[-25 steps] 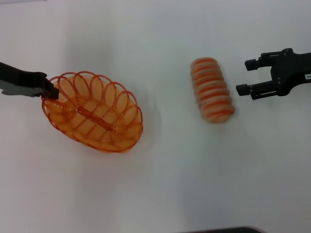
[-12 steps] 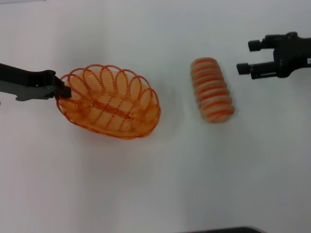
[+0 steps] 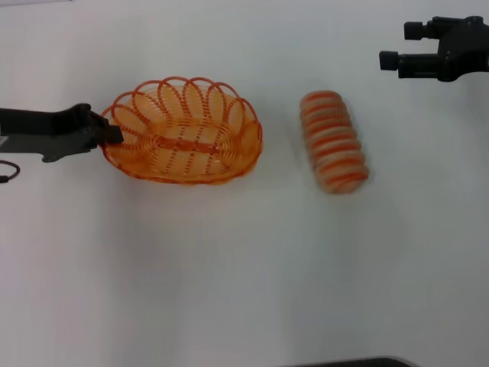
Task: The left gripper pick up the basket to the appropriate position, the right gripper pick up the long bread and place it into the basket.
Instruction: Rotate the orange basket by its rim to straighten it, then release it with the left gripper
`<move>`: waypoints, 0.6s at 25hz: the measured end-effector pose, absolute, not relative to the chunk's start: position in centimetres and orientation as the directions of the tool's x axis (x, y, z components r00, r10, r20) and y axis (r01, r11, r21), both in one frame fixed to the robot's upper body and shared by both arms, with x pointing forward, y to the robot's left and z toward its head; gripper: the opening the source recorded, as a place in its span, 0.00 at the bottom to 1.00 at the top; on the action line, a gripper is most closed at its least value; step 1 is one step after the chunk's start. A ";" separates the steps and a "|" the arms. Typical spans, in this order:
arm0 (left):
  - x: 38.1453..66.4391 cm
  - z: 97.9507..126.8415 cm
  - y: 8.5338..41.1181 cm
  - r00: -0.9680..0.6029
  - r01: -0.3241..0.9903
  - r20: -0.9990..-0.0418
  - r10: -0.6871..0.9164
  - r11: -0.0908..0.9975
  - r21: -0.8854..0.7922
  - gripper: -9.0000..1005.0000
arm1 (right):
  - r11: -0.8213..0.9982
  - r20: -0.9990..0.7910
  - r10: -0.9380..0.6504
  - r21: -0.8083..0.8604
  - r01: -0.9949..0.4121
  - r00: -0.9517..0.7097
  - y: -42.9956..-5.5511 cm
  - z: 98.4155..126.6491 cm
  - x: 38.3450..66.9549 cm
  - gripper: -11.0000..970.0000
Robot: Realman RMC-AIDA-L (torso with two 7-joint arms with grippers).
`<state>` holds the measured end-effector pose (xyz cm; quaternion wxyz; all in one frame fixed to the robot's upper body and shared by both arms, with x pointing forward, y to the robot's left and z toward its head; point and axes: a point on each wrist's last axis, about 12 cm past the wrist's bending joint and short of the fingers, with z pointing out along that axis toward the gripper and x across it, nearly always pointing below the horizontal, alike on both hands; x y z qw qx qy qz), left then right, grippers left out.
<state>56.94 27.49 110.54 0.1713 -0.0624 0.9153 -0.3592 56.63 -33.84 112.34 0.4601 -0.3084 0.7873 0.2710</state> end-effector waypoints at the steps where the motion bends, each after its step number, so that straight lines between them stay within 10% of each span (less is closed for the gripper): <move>1: 56.8 110.2 27.4 -0.933 0.001 -0.264 -0.245 0.730 -0.683 0.10 | 0.667 -0.893 -0.231 0.144 -0.731 -0.387 -33.8 112.3 56.7 0.86; 15: 56.1 107.4 26.9 -0.912 -0.065 -0.255 -0.322 0.726 -0.684 0.10 | 0.714 -0.909 -0.179 0.143 -0.685 -0.376 -33.5 112.7 57.8 0.86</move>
